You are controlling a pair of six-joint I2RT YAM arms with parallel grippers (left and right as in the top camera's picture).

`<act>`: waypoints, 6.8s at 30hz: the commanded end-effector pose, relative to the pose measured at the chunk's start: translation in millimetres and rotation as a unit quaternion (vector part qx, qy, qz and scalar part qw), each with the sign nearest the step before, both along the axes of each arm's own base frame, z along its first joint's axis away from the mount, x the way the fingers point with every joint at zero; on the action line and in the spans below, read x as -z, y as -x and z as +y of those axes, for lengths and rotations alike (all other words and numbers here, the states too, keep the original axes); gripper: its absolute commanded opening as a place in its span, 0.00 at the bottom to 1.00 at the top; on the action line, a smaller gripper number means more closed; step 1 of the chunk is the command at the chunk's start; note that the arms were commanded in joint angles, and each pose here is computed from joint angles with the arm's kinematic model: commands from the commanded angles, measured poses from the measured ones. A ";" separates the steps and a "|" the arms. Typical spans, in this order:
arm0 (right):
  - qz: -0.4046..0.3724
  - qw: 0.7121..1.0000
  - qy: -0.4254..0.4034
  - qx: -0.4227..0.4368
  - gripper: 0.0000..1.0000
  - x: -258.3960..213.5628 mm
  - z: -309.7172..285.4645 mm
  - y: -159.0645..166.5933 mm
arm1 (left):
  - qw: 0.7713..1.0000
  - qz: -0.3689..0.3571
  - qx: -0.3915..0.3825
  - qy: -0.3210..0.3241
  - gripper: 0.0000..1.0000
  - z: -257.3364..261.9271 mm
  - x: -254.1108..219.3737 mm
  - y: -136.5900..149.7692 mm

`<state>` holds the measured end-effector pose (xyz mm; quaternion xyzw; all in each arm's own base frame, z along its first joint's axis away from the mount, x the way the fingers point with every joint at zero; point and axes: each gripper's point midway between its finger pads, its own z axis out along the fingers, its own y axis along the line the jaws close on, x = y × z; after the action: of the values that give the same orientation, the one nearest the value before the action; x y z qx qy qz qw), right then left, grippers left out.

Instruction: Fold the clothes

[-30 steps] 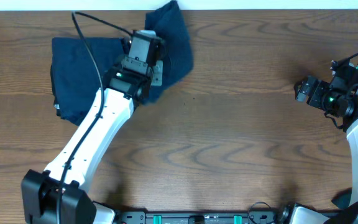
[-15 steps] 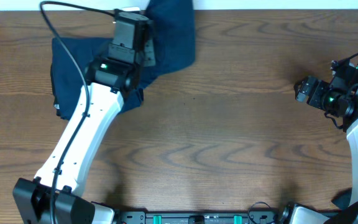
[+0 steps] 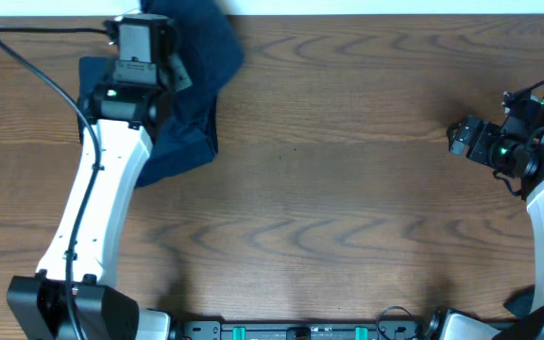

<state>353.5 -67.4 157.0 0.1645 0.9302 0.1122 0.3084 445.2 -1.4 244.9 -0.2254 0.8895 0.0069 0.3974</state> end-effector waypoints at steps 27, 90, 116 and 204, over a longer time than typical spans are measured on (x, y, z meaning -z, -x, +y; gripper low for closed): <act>-0.003 1.000 0.004 0.000 0.99 -2.6 -2.1 0.4 | 0.991 0.049 -0.124 0.019 0.65 102.4 22.6 34.6; -0.003 1.000 0.004 0.000 0.99 -2.6 -2.1 0.4 | 0.977 -0.020 0.048 0.208 0.06 103.4 50.5 28.8; -0.004 1.000 0.004 0.001 0.99 -2.6 -2.1 0.3 | 0.978 0.005 -0.048 0.203 0.06 131.5 52.5 54.9; -0.528 0.834 0.088 -0.138 0.99 -98.3 131.1 130.6 | 0.979 -0.041 0.071 0.188 0.98 39.4 -14.3 70.2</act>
<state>219.4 65.3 267.0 -0.0806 0.6465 0.1494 0.7437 374.3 39.3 258.2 -0.2354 0.8711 -0.1957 0.3841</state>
